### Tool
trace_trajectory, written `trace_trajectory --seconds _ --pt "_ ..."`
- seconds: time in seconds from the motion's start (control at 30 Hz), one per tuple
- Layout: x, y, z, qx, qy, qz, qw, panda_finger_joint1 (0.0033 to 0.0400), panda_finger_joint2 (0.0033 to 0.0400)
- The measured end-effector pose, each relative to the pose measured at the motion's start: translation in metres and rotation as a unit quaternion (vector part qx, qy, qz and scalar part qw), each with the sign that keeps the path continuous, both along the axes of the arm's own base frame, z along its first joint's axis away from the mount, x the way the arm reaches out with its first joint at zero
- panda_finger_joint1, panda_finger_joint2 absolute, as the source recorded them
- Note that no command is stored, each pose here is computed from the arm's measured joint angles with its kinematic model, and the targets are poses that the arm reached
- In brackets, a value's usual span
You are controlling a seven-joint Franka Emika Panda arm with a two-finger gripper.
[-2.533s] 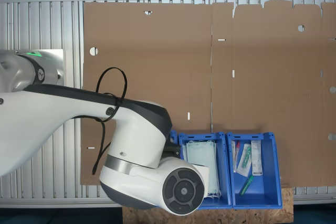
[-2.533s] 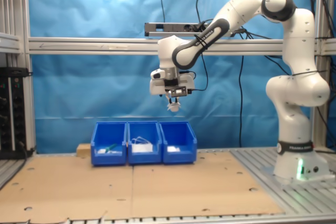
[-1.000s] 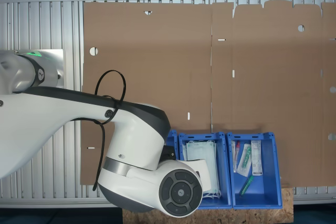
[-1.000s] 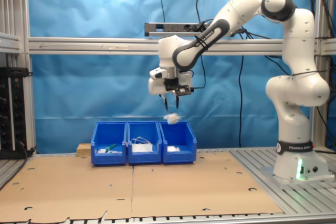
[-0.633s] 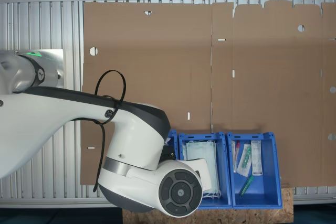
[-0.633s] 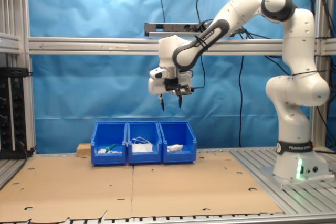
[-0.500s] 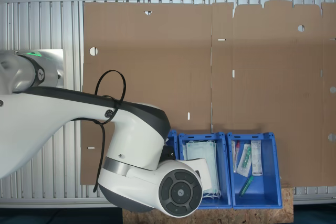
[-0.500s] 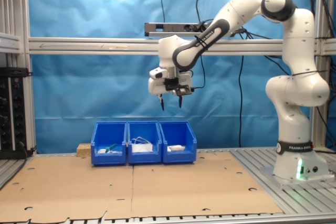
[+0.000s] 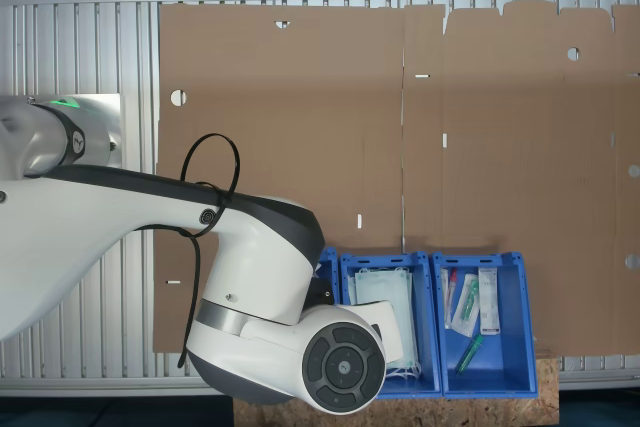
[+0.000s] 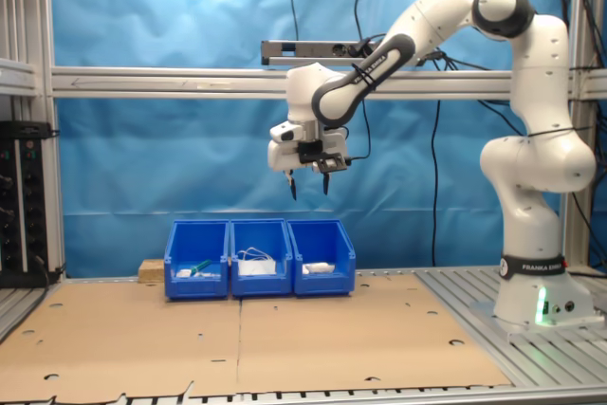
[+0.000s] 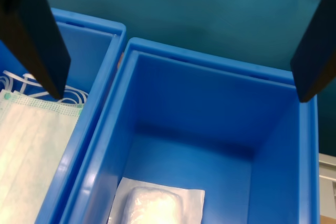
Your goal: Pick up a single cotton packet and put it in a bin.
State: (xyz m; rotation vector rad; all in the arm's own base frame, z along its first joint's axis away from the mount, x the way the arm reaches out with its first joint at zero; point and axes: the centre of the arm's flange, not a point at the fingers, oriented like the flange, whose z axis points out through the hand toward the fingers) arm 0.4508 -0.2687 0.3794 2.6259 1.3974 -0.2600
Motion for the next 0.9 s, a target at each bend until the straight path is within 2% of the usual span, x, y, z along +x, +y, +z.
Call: trace_trajectory --seconds 0.9 --pt "0.0000 0.0000 0.0000 0.000 0.001 0.005 1.0000 0.0400 0.0400"
